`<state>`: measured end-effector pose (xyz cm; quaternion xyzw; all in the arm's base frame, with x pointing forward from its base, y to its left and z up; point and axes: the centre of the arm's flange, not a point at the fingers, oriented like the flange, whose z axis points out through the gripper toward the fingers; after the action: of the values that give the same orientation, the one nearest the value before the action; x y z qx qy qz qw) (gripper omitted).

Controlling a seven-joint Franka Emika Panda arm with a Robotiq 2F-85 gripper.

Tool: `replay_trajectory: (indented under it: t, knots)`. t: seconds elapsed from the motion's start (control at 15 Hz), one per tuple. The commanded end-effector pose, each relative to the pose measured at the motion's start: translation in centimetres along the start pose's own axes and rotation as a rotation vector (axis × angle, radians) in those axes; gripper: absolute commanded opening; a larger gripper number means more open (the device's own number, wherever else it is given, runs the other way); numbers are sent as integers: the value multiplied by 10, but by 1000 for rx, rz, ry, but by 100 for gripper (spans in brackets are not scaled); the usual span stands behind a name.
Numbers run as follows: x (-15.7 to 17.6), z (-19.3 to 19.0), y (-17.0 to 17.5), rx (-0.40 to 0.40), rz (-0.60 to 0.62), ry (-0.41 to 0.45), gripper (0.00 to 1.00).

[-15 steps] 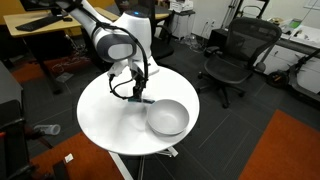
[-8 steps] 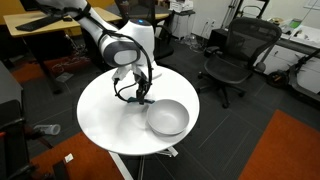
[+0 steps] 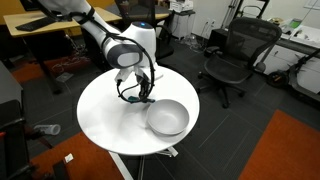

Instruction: Put the marker in the bowl

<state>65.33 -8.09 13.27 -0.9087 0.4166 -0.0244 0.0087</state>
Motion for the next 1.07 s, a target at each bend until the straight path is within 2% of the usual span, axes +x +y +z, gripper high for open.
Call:
replay_trajectory:
  t: [0.0,0.07,0.13,0.27,0.53,1.0]
  knots:
    - [5,1,-6,11,-12,1,12]
    - [5,2,-5,11,-12,0,3]
    - [5,1,-4,12,-12,0,0]
    - [4,-13,2,27,-8,23,5]
    - [12,-50,12,70,-9,82,5]
    - [54,-114,45,84,35,180,5]
